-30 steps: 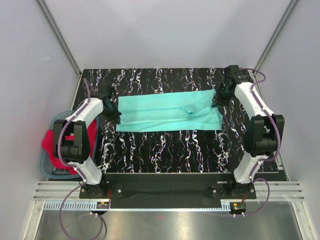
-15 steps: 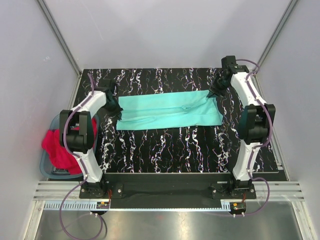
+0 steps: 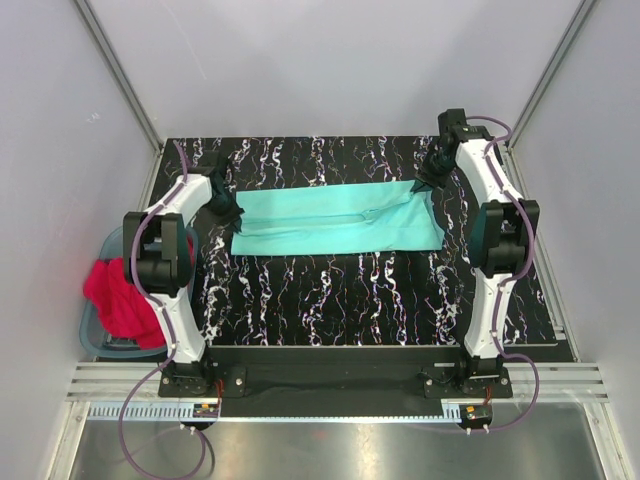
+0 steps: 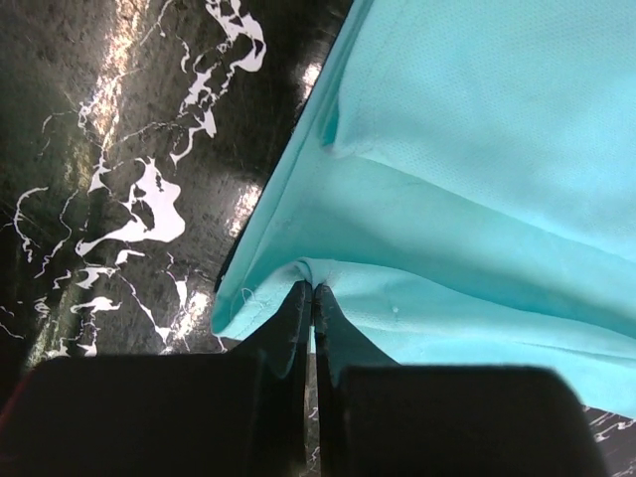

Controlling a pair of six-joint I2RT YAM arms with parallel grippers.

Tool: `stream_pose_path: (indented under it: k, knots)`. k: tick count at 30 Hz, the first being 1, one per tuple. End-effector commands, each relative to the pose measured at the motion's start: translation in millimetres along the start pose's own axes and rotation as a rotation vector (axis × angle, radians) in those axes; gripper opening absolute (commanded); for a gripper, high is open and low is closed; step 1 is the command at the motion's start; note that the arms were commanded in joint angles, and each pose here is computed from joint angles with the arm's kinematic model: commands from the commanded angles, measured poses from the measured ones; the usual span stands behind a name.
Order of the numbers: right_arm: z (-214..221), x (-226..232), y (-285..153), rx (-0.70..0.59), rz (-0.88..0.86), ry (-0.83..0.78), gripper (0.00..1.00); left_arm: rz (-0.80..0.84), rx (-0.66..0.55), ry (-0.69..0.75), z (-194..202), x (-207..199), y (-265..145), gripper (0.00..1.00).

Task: Fold and stack the t-shirts
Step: Fold the tshirt

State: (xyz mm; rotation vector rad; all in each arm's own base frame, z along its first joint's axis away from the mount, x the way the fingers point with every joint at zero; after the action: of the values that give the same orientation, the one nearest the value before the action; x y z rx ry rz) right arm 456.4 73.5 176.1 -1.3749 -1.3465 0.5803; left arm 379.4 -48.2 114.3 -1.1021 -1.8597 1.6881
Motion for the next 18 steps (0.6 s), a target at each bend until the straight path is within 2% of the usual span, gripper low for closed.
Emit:
stream_pose_path:
  k: [1, 14, 18]
  knots:
    - [-9, 4, -6, -0.02, -0.019, -0.023, 0.0, 0.01, -0.032, -0.003, -13, -4, -3, 0.02]
    - [-21, 11, -28, -0.072, -0.051, 0.001, 0.0, 0.044, -0.047, -0.026, -18, -8, -11, 0.0]
    - [-24, 9, -17, -0.055, -0.054, 0.014, 0.0, 0.049, -0.038, -0.025, -24, -14, -8, 0.0]
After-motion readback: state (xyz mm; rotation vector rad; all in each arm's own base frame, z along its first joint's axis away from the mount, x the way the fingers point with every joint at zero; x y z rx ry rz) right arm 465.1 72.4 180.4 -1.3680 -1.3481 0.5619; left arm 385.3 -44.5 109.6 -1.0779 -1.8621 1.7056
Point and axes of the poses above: each gripper's point midway between its finger pads, its own y axis out along the fingers, its own x axis along the line the jaws close on, z = x × y, the point moved 6 cm from there along -y, back along the fingers, and after that the axes turned 8 degrees about -y, right-handed, at the moved point
